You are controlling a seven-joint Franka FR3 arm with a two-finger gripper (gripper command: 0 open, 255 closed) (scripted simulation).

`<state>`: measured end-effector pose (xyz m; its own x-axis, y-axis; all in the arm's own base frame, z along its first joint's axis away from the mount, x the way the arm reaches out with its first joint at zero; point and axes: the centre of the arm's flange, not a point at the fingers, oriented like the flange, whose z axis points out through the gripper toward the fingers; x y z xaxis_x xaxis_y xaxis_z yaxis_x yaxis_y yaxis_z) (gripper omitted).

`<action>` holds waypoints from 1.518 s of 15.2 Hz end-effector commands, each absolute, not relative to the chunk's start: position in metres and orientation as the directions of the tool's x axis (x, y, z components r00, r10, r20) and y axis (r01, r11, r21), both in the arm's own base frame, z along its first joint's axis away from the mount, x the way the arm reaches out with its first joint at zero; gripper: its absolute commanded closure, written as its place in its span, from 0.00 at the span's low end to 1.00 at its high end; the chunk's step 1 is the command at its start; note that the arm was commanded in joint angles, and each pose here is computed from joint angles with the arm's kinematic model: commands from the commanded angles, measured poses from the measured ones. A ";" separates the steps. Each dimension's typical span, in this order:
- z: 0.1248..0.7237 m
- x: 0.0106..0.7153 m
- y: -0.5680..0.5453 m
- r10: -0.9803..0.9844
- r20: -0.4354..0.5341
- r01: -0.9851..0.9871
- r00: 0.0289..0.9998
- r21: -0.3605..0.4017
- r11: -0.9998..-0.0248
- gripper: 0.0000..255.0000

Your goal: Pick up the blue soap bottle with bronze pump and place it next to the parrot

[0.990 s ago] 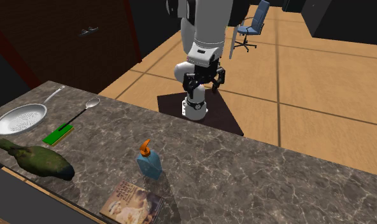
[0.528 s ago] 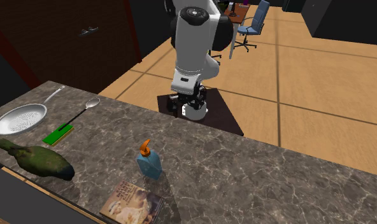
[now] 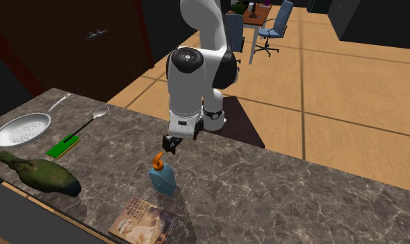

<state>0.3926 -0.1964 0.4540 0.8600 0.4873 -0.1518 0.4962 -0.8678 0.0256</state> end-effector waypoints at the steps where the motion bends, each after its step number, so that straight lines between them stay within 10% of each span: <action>1: 0.438 0.405 -0.211 0.535 -0.168 0.546 0.828 0.024 -0.838 0.00; 23: 0.349 0.445 -0.263 0.661 -0.215 0.679 0.719 0.009 -0.734 0.00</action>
<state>0.4453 -0.2626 0.3487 0.7187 0.6612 -0.2151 0.6786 -0.7344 0.0094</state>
